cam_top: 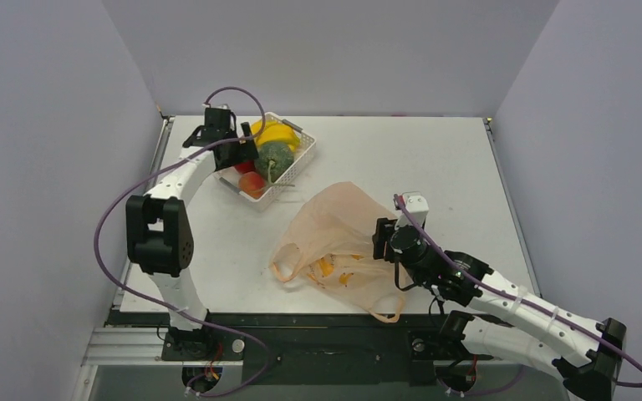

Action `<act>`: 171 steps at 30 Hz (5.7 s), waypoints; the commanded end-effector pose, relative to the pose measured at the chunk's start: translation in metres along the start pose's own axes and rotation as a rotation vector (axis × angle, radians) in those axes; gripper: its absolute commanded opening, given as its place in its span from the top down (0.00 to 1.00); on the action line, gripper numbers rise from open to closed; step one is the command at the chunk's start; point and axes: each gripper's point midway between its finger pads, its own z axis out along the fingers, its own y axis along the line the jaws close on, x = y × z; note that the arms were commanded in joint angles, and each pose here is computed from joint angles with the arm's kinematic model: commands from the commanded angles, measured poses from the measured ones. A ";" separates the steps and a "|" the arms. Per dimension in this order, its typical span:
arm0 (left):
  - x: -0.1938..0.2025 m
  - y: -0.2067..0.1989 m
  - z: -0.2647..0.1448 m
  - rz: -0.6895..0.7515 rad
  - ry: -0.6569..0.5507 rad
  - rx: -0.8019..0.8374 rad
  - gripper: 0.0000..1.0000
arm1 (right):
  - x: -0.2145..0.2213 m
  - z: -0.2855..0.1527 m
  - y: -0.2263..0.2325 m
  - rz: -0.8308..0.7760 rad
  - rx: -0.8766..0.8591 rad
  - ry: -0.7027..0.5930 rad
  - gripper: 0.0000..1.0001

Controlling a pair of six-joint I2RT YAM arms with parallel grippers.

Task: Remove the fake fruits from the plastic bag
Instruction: Place the fake fruit in the bin, then adjust the plastic bag at the center of the board, then take out the fake fruit from the plastic bag.

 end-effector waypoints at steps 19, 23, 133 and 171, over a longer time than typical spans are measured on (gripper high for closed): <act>0.288 -0.242 -0.291 0.405 0.125 1.121 0.08 | 0.059 -0.026 -0.031 0.354 0.242 0.127 0.37; 0.306 -0.247 -0.280 0.428 0.151 1.094 0.09 | 0.074 -0.030 -0.044 0.382 0.258 0.150 0.32; 0.380 -0.163 -0.280 0.391 0.316 1.131 0.19 | -0.017 0.025 -0.042 -0.054 0.267 0.143 0.56; 0.302 -0.223 -0.187 0.474 0.136 0.676 0.34 | 0.116 -0.014 -0.007 0.309 0.144 0.152 1.00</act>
